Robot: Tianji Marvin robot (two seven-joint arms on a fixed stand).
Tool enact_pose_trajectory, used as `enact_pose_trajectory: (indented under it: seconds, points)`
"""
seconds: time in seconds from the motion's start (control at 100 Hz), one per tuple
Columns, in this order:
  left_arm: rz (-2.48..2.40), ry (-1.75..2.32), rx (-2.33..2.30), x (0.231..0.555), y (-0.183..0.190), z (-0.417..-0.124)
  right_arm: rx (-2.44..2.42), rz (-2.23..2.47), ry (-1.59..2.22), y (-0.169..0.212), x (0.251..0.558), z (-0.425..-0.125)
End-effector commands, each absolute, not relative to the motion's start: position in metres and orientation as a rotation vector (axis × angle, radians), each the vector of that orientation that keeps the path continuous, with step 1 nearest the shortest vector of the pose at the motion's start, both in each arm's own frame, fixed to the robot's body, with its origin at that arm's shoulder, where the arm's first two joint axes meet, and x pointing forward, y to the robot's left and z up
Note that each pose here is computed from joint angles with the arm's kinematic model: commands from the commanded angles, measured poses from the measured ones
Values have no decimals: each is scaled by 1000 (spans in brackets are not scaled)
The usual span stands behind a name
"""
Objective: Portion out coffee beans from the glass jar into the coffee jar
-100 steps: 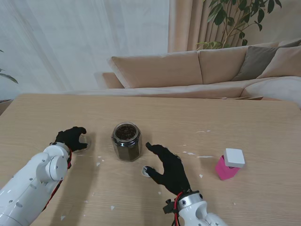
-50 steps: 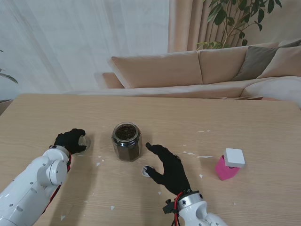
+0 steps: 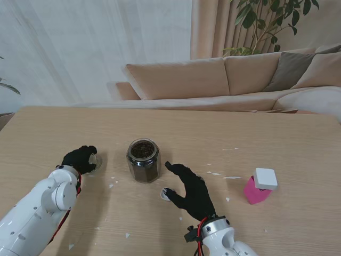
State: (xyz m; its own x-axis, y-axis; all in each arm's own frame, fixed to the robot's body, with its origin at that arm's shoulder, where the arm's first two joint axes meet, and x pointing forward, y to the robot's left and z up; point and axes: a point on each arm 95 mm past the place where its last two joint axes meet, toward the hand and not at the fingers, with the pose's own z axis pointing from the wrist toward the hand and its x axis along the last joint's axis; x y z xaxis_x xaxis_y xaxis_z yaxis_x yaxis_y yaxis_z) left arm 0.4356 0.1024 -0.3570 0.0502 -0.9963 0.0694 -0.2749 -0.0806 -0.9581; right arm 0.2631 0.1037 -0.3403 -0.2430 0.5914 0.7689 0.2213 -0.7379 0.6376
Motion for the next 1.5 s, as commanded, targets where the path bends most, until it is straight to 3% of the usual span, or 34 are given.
enact_pose_trajectory:
  seconds: [0.0, 0.68, 1.49]
  points:
    - [-1102, 1361, -1506, 431, 98, -360, 1764, 2076, 996, 107, 261, -341]
    - [-1213, 1375, -1464, 429, 86, -320, 1777, 2084, 987, 107, 261, -341]
    - [-1463, 1423, -1329, 434, 30, -219, 1789, 2092, 995, 109, 261, -341]
